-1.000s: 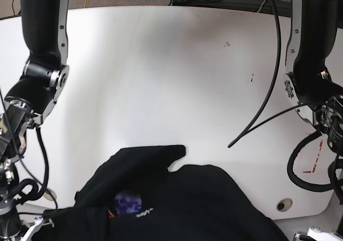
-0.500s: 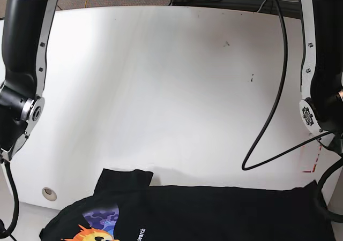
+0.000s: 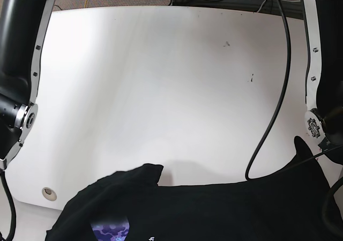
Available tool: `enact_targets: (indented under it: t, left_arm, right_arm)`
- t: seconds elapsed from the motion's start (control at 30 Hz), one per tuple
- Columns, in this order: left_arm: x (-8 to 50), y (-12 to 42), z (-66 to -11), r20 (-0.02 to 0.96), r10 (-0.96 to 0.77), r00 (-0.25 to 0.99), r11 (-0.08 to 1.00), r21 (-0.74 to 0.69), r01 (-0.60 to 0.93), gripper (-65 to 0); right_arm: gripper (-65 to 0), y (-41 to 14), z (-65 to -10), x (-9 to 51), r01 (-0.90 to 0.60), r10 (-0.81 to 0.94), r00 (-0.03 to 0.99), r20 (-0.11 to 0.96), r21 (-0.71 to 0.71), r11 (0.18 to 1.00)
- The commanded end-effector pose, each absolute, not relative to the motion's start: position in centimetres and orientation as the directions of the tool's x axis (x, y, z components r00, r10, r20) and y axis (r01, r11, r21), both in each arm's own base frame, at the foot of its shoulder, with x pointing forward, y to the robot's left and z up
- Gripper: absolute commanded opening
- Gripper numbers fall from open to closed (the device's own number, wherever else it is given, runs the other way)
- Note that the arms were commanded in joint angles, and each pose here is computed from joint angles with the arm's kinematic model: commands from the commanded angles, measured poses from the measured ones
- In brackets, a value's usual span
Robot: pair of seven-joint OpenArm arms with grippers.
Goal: Layout the t-shirt on the table in an organized manner, then fold the t-shirt properly
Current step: 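Swing the held shirt up and lay it flat across the table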
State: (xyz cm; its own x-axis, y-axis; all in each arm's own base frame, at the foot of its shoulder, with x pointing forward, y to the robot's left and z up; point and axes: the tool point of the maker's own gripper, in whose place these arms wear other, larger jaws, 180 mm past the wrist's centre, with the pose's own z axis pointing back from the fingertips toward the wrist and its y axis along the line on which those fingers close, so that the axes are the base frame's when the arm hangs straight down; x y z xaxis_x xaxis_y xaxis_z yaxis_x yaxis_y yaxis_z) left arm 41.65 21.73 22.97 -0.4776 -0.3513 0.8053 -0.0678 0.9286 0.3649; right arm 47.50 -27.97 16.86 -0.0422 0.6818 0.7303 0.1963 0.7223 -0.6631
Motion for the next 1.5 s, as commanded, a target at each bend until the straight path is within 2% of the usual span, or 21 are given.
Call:
enact_targets:
  t: [0.0,0.4,0.63,0.87,1.0,1.23,1.47]
  left_arm:
    - [40.6,21.9,25.4,0.777,-0.337,-0.532,0.934,0.347,-0.084,-64.7]
    - [40.7,22.1,26.5,0.78,-0.323,-0.536,0.939,0.336,-0.076,-64.7]
    - [42.2,21.6,24.1,0.808,-0.315,-0.498,0.94,0.339,-0.045,-64.7]
    - [43.3,21.0,19.8,0.835,-0.33,-0.441,0.934,0.356,-0.024,-64.7]
    - [43.9,20.7,16.2,0.855,-0.343,-0.388,0.929,0.37,-0.006,-64.7]
    - [44.1,19.9,6.7,0.892,-0.378,-0.248,0.915,0.401,0.05,-64.7]
    - [42.5,21.2,-3.2,0.932,-0.357,-0.064,0.927,0.362,0.096,-64.7]
  right_arm:
    - [-64.4,-28.3,19.7,46.4,0.252,0.685,-0.081,0.724,-0.65,0.717]
    - [-64.4,-28.5,22.0,46.2,0.262,0.676,-0.098,0.73,-0.637,0.725]
    - [-64.4,-28.6,21.4,46.4,0.257,0.68,-0.088,0.728,-0.643,0.721]
    - [-64.7,-30.5,16.8,46.4,0.234,0.715,0.034,0.699,-0.701,0.674]
    - [-64.7,-31.3,13.2,45.7,0.228,0.701,0.089,0.707,-0.7,0.677]
    - [-64.7,-32.0,5.1,43.3,0.193,0.7,0.204,0.685,-0.729,0.657]
    - [-64.7,-31.2,-4.4,40.3,0.094,0.682,0.309,0.663,-0.735,0.672]
